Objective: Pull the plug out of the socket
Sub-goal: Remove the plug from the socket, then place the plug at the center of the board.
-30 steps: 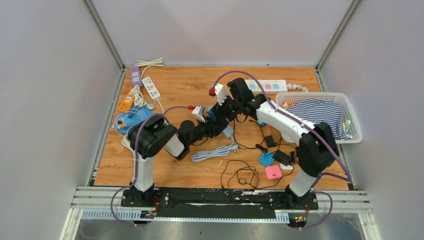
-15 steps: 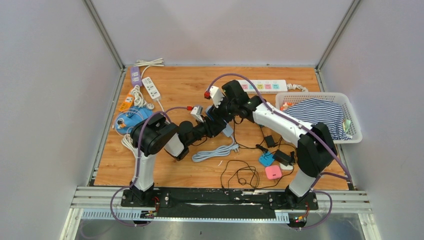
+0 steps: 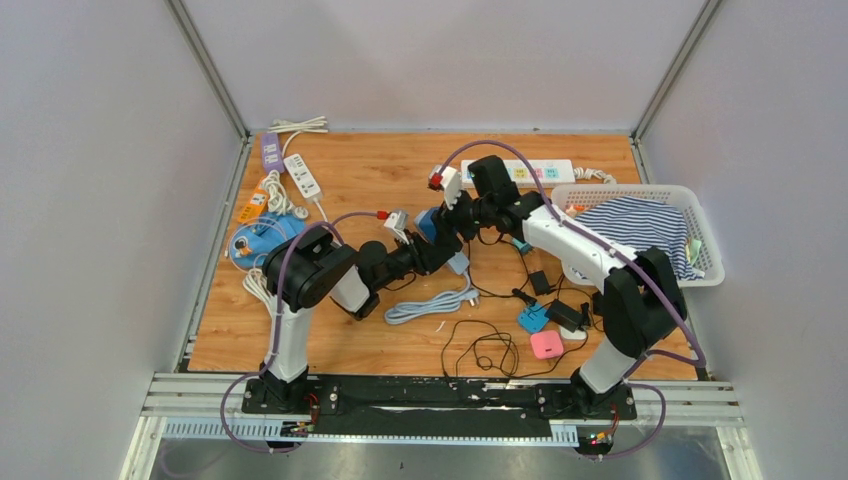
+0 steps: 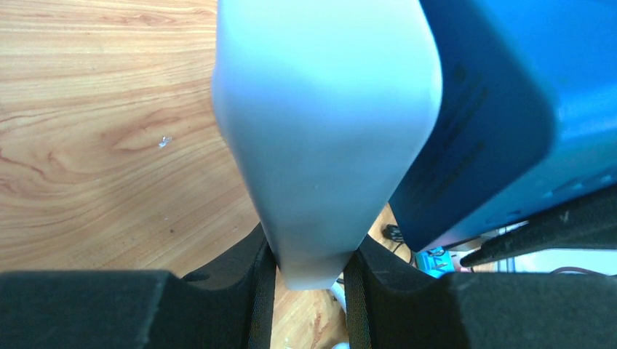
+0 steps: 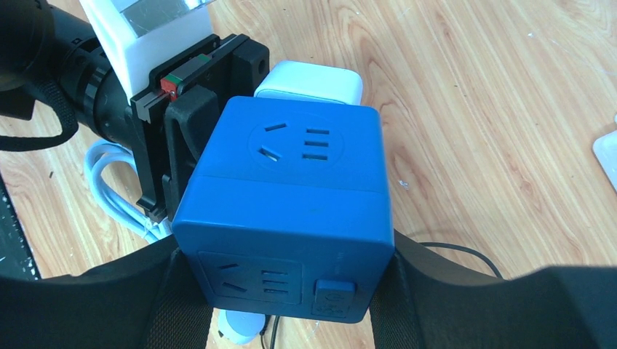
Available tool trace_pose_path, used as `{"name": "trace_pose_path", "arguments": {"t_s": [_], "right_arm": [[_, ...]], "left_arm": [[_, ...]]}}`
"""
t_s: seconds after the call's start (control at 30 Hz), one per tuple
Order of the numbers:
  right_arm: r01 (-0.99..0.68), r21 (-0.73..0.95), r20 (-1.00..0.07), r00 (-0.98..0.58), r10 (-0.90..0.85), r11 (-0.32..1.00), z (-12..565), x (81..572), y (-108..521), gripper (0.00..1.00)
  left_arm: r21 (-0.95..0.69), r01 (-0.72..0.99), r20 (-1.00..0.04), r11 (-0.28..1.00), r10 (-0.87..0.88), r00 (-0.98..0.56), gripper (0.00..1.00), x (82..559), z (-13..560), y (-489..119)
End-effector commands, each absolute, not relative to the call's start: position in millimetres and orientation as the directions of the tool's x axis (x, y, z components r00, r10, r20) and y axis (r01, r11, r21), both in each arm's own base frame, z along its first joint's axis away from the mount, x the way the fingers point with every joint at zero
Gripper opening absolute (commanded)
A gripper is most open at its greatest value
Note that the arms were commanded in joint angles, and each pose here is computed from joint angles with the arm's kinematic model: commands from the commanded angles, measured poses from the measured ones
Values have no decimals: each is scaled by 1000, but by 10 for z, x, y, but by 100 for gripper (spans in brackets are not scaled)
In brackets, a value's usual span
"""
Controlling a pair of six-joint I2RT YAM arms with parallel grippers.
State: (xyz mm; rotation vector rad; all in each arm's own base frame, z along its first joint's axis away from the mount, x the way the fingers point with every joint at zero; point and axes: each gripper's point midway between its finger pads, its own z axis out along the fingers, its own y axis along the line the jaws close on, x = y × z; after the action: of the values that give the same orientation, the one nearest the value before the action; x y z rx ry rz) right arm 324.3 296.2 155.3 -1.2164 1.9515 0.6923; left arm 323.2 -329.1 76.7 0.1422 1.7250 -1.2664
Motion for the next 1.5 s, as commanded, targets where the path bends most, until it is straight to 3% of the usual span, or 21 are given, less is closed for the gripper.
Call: {"name": "trace_pose_path", "arguments": {"t_s": [0.0,0.1,0.4,0.8,0.97,1.27,1.47], "right_arm": [[-968,52,-818,-181,-546,244,1925,2648,3282,0],[-977,41,-788,-161,-594,210,1893,2535,3406,0],[-885,-27,-806,-255,-535,464,1982,3233,2654,0],[-942,2,-869,-167,-465,335,2074,3055,2490,0],[-956,-70,-865,-84,-495,283,2105,2981,2265,0],[-943,-274,-740,81,-667,189,1520,2783,1844,0],[-949,-260,-606,17,-796,177,1047,2784,1562,0]], "left_arm": [[-693,391,-703,606,-447,-553,0,3472,305,-2935],[-688,365,-701,627,-445,-557,0,3500,235,-2910],[-684,347,-702,642,-447,-555,0,3516,209,-2868],[-672,412,-729,616,-450,-516,0,3465,401,-2872],[-632,437,-765,640,-424,-485,0,3449,503,-2827],[-545,485,-832,683,-374,-409,0,3386,723,-2697],[-478,491,-872,728,-323,-369,0,3351,797,-2588]]}}
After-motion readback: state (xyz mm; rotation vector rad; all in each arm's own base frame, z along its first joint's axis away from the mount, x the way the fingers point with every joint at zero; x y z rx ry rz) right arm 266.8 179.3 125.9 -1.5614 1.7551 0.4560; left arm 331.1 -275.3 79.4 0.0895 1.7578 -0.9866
